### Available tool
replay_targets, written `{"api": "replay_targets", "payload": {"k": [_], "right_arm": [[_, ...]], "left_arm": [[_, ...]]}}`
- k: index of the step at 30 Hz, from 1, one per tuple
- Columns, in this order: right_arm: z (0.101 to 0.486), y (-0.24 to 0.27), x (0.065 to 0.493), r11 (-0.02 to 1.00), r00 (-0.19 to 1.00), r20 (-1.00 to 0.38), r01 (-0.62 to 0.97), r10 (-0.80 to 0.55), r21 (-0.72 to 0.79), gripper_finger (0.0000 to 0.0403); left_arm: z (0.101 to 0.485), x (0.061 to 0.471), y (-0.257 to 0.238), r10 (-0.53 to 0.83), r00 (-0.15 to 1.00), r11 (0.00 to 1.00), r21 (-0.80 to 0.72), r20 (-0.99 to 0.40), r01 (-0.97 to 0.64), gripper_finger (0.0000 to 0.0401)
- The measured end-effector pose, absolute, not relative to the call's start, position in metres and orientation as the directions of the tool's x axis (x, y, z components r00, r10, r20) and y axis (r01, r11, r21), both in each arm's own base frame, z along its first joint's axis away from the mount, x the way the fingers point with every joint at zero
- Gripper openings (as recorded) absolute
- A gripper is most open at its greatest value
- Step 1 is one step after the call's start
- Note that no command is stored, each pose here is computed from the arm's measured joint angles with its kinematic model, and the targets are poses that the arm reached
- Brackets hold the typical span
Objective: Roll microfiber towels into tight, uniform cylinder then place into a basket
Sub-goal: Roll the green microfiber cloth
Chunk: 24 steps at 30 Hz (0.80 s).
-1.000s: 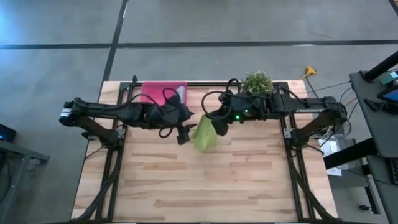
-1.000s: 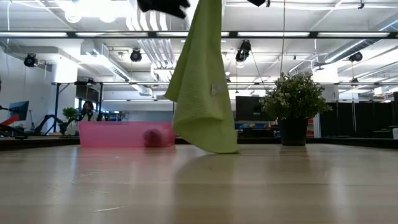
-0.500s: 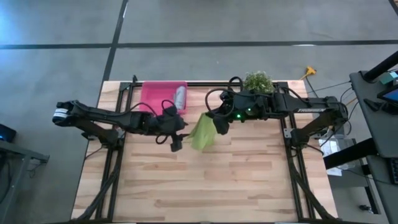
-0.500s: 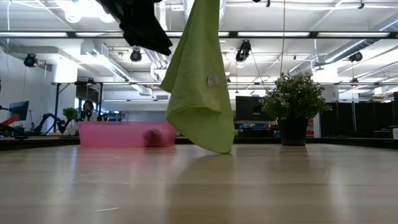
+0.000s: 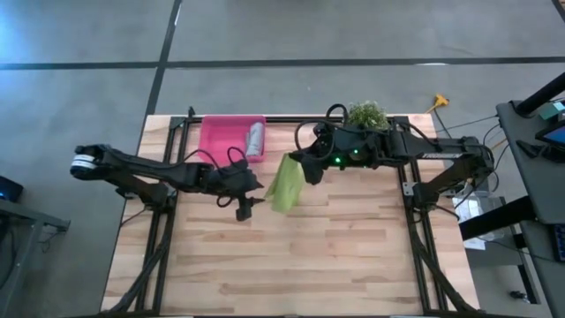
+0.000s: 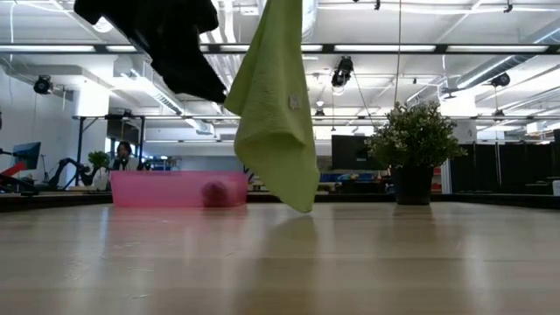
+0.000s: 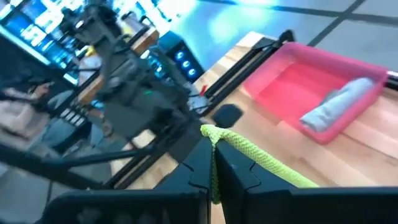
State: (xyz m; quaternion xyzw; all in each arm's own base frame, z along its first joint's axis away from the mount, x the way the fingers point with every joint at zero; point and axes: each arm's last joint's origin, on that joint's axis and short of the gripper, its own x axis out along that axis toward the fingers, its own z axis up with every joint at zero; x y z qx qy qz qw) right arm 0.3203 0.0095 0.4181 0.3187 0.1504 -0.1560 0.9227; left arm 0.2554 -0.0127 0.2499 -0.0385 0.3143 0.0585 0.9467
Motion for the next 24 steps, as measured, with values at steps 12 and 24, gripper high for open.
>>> {"api": "replay_targets", "payload": {"k": [12, 24], "right_arm": [[0.416, 0.001, 0.323, 0.706, 0.895, -0.378, 0.426, -0.237, 0.566, 0.0008], [0.418, 0.002, 0.325, 0.701, 0.907, -0.358, 0.404, -0.222, 0.587, 0.0008]], "left_arm": [[0.256, 0.251, -0.011, 0.088, 0.818, 0.992, -0.029, -0.568, -0.127, 0.02], [0.256, 0.249, 0.006, 0.251, 0.787, 0.961, 0.048, -0.564, -0.272, 0.02]]}}
